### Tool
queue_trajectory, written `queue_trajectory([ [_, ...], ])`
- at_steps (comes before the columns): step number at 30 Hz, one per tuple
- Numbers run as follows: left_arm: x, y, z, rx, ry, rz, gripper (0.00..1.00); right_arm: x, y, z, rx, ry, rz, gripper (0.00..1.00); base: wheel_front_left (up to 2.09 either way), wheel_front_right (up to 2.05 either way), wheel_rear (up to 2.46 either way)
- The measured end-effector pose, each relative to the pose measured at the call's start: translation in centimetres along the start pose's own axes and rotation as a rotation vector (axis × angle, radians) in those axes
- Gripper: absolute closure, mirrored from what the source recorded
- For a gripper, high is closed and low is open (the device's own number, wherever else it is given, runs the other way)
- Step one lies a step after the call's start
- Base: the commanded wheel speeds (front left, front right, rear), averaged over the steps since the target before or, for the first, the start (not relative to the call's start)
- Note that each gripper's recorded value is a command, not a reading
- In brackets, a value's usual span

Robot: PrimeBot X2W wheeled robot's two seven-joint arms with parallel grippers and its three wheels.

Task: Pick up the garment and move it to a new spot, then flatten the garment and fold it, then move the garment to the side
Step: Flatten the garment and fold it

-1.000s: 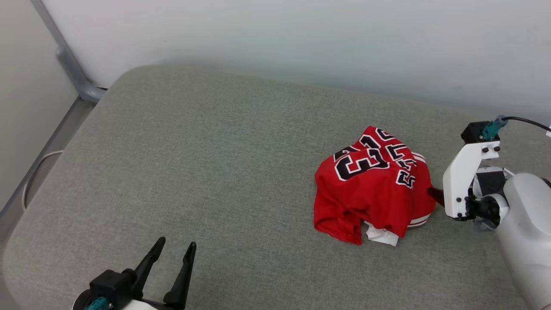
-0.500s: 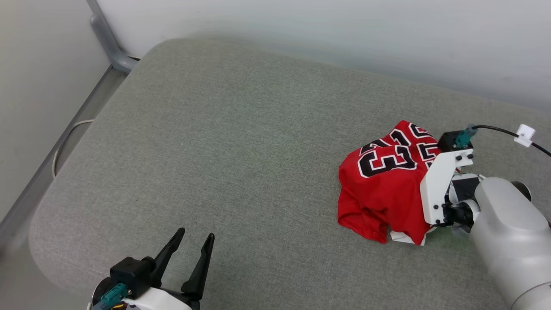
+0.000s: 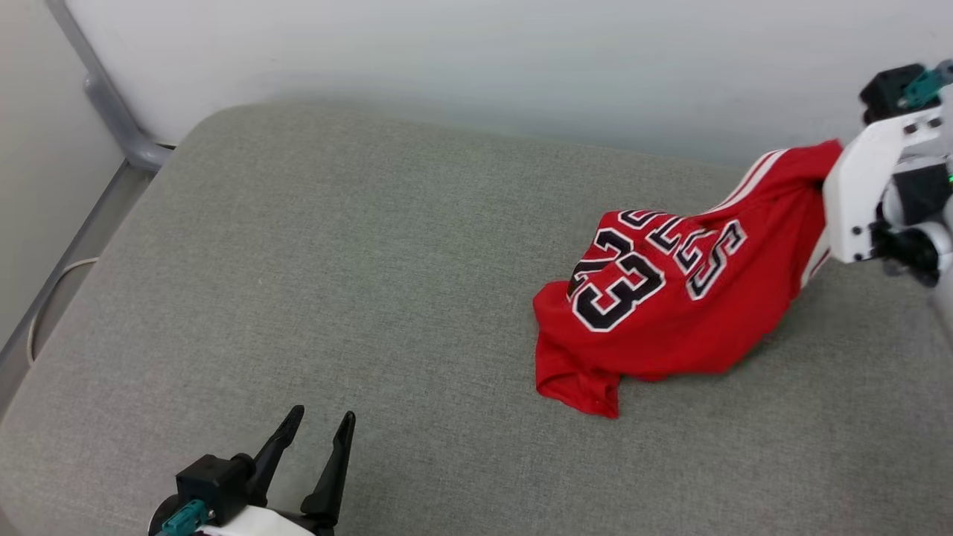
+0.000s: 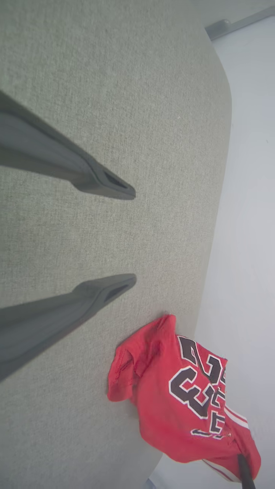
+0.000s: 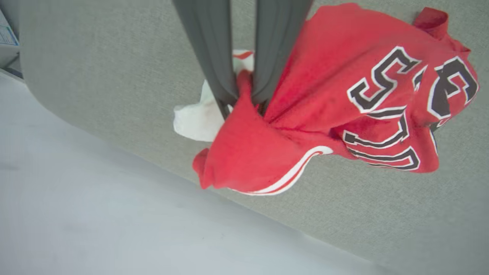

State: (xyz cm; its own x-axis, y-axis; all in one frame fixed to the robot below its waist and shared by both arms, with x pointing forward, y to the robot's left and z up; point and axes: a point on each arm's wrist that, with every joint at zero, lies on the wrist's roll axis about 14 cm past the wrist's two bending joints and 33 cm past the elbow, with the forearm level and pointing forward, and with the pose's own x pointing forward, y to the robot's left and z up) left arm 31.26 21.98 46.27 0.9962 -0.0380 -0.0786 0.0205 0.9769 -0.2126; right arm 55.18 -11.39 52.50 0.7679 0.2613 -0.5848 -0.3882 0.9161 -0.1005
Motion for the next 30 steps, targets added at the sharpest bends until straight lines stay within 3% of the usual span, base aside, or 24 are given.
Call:
queue_trajectory([
  [5, 0.0, -0.5, -0.2, -0.007, 0.002, -0.012, 0.0, -3.3, -5.8, 3.3, -0.012, -0.08, -0.122, 1.0, 0.0, 0.0, 0.0],
  [8, -0.3, -0.4, -0.4, -0.011, 0.006, -0.007, 0.0, -5.0, -9.6, 2.5, -0.024, -0.037, -0.222, 1.0, 0.0, 0.0, 0.0],
  [12, -0.9, 0.0, -0.8, -0.019, 0.016, 0.011, 0.0, -5.2, -11.8, -4.8, 0.021, 0.165, -0.275, 1.0, 0.0, 0.0, 0.0],
  [19, -1.6, 0.1, -1.9, -0.034, 0.045, 0.028, 0.0, -5.4, -10.9, -18.6, 0.13, 0.454, -0.277, 1.0, 0.0, 0.0, 0.0],
  [21, -1.7, 0.1, -2.3, -0.035, 0.059, 0.028, 0.0, -5.4, -10.4, -20.7, 0.14, 0.473, -0.275, 0.75, 0.0, 0.0, 0.0],
  [24, -1.7, 0.3, -2.4, -0.039, 0.06, 0.033, 0.0, -5.1, -10.0, -21.0, 0.138, 0.447, -0.278, 0.64, 0.0, 0.0, 0.0],
  [26, -1.7, 0.5, -2.4, -0.041, 0.06, 0.037, 0.0, -5.2, -10.1, -20.5, 0.146, 0.413, -0.283, 0.63, 0.0, 0.0, 0.0],
  [28, -1.9, 0.6, -2.4, -0.041, 0.06, 0.039, 0.0, -5.5, -10.5, -19.3, 0.143, 0.354, -0.296, 0.51, 0.0, 0.0, 0.0],
  [30, -2.1, 0.6, -2.4, -0.043, 0.059, 0.038, 0.0, -5.9, -10.9, -17.7, 0.149, 0.284, -0.306, 0.0, 0.0, 0.0, 0.0],
])
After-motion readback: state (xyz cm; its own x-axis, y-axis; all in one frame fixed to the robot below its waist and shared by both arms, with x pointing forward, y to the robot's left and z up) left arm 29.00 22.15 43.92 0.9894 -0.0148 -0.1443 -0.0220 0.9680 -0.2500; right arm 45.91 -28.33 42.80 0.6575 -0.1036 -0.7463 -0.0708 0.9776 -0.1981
